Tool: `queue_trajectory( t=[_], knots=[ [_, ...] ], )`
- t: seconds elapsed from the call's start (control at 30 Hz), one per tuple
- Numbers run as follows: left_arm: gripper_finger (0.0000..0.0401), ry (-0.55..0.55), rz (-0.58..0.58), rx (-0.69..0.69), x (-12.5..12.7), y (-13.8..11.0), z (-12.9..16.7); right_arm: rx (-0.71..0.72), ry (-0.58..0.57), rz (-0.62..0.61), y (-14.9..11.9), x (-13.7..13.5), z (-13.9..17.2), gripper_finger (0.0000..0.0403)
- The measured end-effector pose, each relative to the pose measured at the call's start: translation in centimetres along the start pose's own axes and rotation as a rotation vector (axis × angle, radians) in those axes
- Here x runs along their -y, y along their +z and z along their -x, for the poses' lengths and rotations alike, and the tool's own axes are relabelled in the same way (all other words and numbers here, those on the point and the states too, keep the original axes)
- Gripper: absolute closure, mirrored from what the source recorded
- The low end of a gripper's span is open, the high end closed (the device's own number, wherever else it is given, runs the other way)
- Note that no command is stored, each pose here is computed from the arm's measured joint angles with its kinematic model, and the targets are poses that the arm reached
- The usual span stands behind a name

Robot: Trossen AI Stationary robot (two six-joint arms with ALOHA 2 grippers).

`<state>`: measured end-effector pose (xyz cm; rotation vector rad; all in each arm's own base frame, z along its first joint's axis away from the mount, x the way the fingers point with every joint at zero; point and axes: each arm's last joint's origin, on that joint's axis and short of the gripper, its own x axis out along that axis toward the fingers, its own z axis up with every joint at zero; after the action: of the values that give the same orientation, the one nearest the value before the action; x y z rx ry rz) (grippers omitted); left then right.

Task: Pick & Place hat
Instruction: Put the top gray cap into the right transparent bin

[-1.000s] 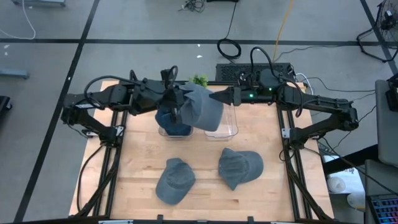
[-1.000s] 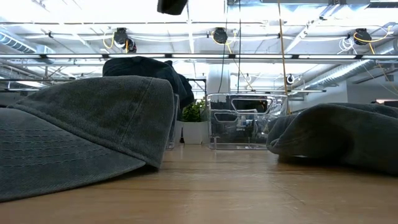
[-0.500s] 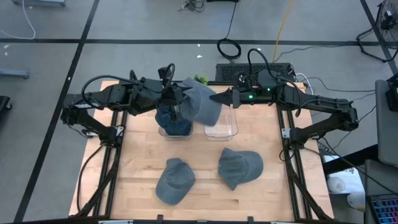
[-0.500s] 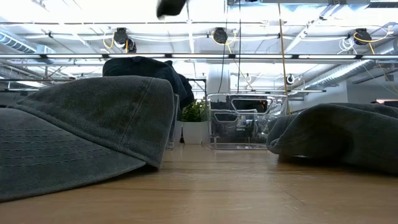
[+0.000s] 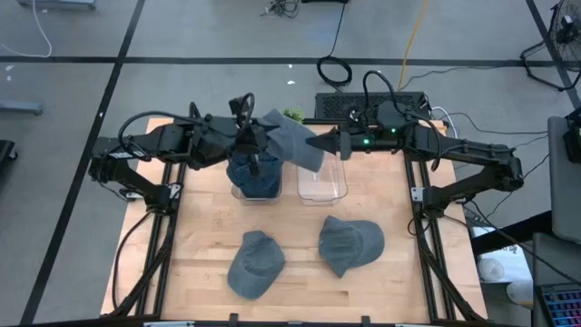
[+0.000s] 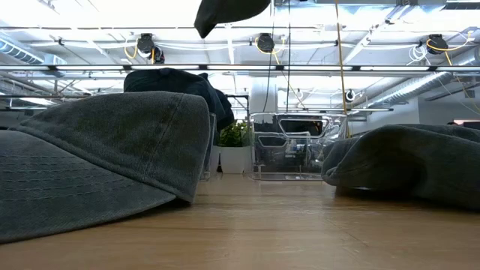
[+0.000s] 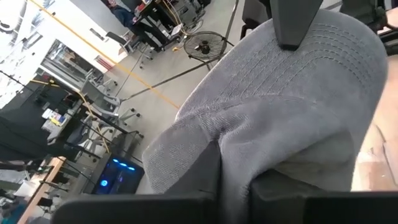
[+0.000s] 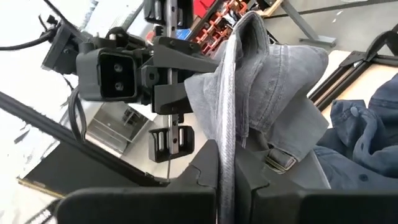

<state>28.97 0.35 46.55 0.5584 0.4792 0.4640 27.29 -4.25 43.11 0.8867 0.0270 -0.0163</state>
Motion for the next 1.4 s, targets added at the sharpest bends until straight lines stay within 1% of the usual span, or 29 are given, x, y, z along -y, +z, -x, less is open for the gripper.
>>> queue_trajectory(
  t=[0.1,0.17,0.3,0.47,0.5,0.6,0.67,0.73,0.8,0.87,0.93,1.0,1.17,1.3,1.4],
  knots=[
    [0.0336,0.003,0.037,0.002,-0.2,-0.1,0.5,0.002,0.014,0.018,0.4,-0.1,0.6,0.0401],
    [0.0306,0.032,0.067,-0.007,-0.6,-0.1,0.8,0.018,0.015,0.041,0.7,-0.3,1.1,0.0402],
    [0.0244,0.045,0.112,-0.004,-1.1,-0.3,1.5,0.044,0.006,0.073,1.3,-0.2,1.9,0.0402],
    [0.017,0.002,0.187,0.049,-2.2,-0.4,3.2,0.055,-0.024,0.103,1.9,-0.1,3.2,0.0402],
    [0.0156,-0.005,0.2,0.053,-2.5,-0.6,3.8,0.05,-0.015,0.113,2.1,-0.1,3.5,0.0402],
    [0.0121,-0.003,0.262,0.074,-3.2,-0.7,4.5,0.036,0.002,0.144,2.4,-0.3,4.5,0.0402],
    [0.0101,-0.011,0.282,0.063,-3.6,-1.1,5.2,0.037,0.011,0.18,2.5,-0.6,5.2,0.0402],
    [0.0085,-0.014,0.334,0.092,-4.2,-1.1,5.9,0.042,0.004,0.24,2.6,-0.8,6.2,0.0402],
    [0.0072,-0.037,0.366,0.097,-4.6,-1.5,6.6,0.067,0.019,0.326,2.8,-1.4,7.1,0.0402],
    [0.0063,-0.064,0.409,0.135,-5.0,-1.4,7.2,0.09,0.031,0.397,2.9,-1.9,8.0,0.0402],
    [0.0058,-0.085,0.421,0.139,-5.3,-1.7,7.7,0.114,0.045,0.473,3.0,-2.4,8.8,0.0402],
    [0.0057,-0.103,0.455,0.174,-5.7,-1.7,8.2,0.13,0.054,0.537,3.0,-2.8,9.5,0.0402],
    [0.0056,-0.134,0.51,0.204,-6.8,-2.3,9.4,0.163,0.072,0.637,3.0,-3.5,11.0,0.0403],
    [0.0056,-0.157,0.524,0.241,-7.4,-2.5,10.0,0.179,0.136,0.705,3.0,-4.3,11.9,0.0403],
    [0.0056,-0.147,0.541,0.277,-7.9,-2.4,10.4,0.212,0.193,0.746,3.0,-4.7,12.4,0.0403]
  ],
)
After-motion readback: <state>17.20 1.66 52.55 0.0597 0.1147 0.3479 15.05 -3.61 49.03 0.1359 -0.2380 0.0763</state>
